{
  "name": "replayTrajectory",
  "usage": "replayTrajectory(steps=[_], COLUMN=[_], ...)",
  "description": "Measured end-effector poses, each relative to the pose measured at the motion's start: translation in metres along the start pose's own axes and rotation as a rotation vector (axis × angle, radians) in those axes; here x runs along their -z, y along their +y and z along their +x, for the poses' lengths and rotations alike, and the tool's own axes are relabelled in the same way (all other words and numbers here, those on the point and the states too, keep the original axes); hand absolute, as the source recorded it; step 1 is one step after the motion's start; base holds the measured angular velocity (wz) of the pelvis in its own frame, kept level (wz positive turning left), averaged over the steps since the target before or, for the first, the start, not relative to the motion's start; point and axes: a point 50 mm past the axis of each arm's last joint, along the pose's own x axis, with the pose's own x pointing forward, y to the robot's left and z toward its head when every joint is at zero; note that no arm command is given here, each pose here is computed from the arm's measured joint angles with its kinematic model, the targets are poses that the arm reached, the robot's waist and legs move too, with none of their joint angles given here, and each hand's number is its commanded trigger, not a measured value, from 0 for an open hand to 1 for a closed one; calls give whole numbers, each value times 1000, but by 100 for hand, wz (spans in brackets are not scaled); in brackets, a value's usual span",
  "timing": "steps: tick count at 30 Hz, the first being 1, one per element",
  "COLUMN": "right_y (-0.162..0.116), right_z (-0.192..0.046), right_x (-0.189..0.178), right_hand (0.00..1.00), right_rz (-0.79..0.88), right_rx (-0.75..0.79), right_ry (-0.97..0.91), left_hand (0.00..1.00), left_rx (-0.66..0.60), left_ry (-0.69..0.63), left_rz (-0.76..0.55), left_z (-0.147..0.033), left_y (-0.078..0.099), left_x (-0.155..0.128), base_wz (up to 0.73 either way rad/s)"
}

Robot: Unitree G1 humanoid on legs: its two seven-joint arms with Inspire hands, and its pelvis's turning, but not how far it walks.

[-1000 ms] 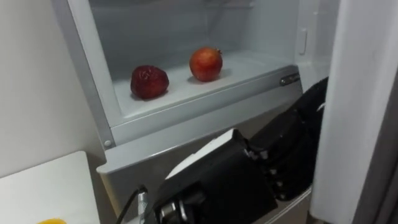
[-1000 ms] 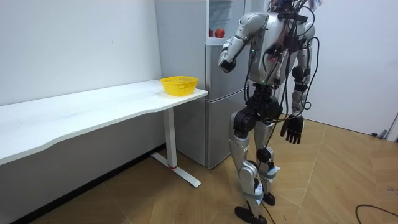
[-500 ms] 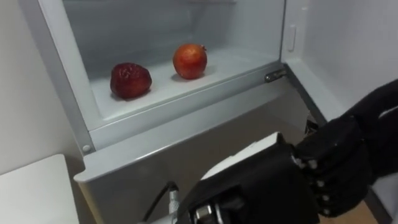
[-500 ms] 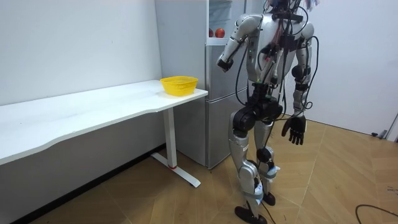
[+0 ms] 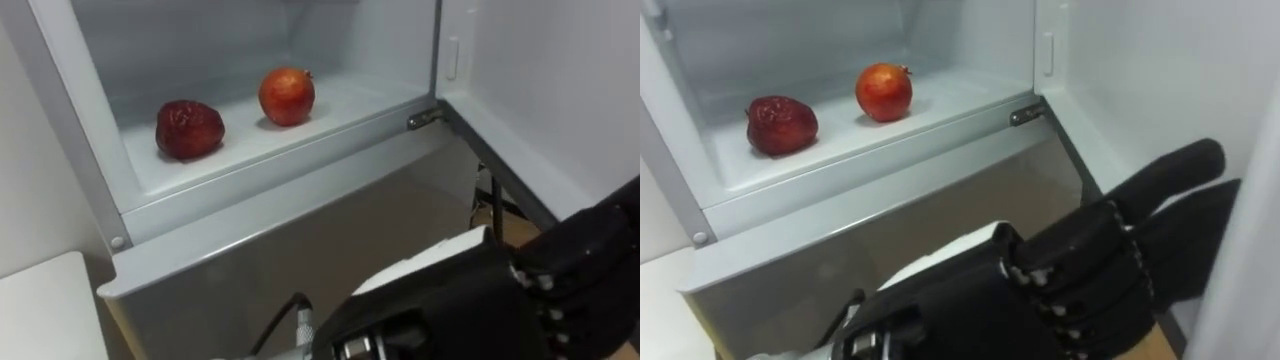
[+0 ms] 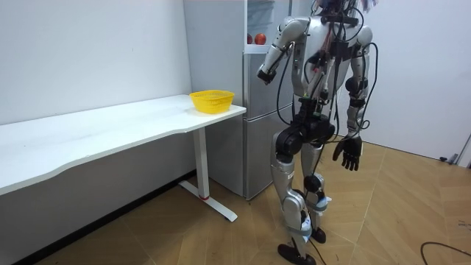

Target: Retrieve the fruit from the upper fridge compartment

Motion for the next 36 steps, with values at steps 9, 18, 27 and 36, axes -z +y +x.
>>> replayTrajectory(steps=[9,18,27,36], right_y=[0,-2,-7,-7], right_z=[0,0,-1,-1], right_x=[0,-3,-1,-2], right_hand=[0,0,0,0], right_rz=[1,8,41,41], right_rx=[1,8,27,17], right_ry=[-4,-24,-43,-42], left_hand=[0,0,0,0], left_rx=[-3,3,-8,24], left_ry=[-17,-23,-21,1], left_rz=[-57,-69,-79,-50], left_z=[0,5,14,27], left_y=[2,8,9,16], left_x=[4,3,3,-2], base_wz=[-6,-3,-2,-1])
